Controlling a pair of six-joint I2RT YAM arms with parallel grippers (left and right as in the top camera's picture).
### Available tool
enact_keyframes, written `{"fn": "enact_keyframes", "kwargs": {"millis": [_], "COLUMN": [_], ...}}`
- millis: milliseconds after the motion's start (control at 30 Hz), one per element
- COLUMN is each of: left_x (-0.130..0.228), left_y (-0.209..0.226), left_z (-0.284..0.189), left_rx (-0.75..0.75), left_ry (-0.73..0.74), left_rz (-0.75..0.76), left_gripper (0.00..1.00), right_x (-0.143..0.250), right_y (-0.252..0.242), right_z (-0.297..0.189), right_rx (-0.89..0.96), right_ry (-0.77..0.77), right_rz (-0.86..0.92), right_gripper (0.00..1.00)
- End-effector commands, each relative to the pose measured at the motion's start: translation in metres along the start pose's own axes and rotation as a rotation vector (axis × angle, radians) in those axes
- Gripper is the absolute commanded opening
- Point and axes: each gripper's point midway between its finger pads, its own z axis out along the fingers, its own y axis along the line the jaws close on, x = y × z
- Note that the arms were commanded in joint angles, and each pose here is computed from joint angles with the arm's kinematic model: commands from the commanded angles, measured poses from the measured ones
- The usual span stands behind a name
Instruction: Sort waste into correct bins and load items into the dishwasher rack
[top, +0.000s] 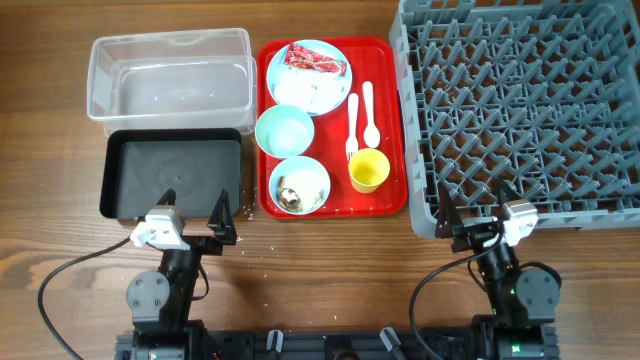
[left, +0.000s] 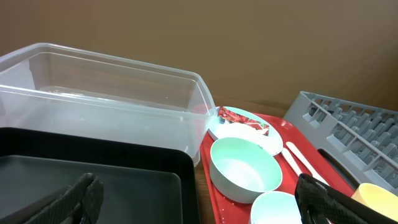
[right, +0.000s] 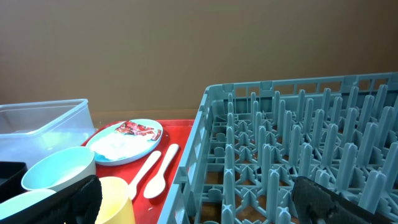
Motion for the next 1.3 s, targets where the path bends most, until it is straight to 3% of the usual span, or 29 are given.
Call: {"fn": "enact_keyframes", "kwargs": {"millis": [0, 467, 533, 667, 833, 1000, 1267], "left_x": [0.002, 0.002, -0.001, -0.019, -0.040, -0.092, -0.153], "left_y": [0.001, 0.001, 0.000, -0.011, -0.022, -0.036, -0.067], "left_z": [0.000, 0.000, 0.000, -0.001, -0.007, -0.003, 0.051], "left_rx": [-0.003, -0.003, 0.001, 0.051, 0.079, 0.064, 0.095], "left_ry": [0.002, 0.001, -0.009, -0.077, -0.080, -0.025, 0.242], "left_rz": [0.012, 0.012, 0.013, 0.026, 0.026, 0.017, 0.030], "left_gripper": [1.00, 1.00, 1.00, 1.00, 1.00, 1.00, 1.00], "right_x": [0.001, -0.011, -0.021, -0.050, -0.088, -0.148, -0.172], "right_y": [0.004, -0.004, -0.012, 0.003, 0.012, 0.028, 0.027], "right_z": [0.000, 0.000, -0.001, -0.005, -0.010, 0.005, 0.051], "right_rx": [-0.023, 0.028, 0.077, 0.000, -0.019, -0.082, -0.089], "right_ry": [0.003, -0.048, -0.090, -0.194, -0.226, -0.185, 0.068], "right_rz": [0.014, 0.002, -0.001, -0.023, -0.035, -0.079, -0.026], "right_gripper": [1.00, 1.00, 1.00, 1.00, 1.00, 1.00, 1.00]}}
